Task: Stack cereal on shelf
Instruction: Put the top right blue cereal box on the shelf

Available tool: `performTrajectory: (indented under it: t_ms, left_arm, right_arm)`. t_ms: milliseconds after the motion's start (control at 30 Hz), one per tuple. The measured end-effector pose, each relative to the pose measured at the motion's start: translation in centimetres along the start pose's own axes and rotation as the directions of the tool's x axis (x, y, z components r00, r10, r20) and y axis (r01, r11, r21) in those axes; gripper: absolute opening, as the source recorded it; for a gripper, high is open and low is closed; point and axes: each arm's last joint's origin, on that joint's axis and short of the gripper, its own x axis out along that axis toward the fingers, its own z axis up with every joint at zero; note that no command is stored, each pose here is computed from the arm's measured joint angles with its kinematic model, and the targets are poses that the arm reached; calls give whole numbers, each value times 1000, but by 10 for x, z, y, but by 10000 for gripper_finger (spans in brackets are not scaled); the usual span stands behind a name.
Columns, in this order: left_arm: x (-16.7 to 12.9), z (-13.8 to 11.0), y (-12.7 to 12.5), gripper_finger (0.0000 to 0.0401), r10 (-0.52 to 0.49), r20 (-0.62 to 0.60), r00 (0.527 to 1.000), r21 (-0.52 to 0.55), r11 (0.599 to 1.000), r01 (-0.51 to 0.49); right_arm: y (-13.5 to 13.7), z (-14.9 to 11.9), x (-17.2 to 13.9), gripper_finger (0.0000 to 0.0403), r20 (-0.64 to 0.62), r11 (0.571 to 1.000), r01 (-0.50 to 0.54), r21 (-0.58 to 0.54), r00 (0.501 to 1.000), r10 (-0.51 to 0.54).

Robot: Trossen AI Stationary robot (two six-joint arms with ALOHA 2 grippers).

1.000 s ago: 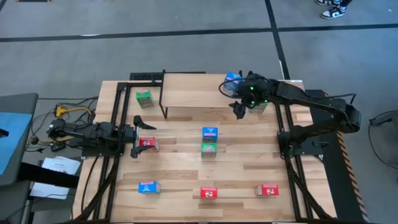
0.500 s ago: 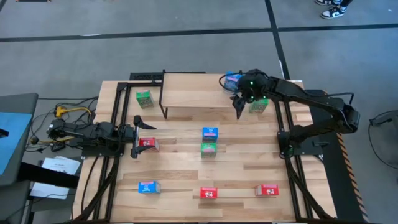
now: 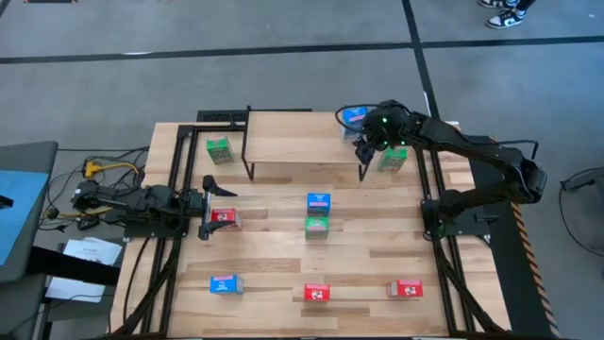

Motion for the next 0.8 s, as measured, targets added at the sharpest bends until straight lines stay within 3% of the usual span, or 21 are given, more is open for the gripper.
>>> performTrajectory:
  t_ms: [333,800]
  left_arm:
    - [0,0,0,379,0,0,1000,0,1000,0]
    - [0,0,0,379,0,0,1000,0,1000,0]
  right_arm:
    - [15,1,11,272,-2,999,-48,8,999,48]
    - [10,8,30,272,43,999,-29,28,999,28]
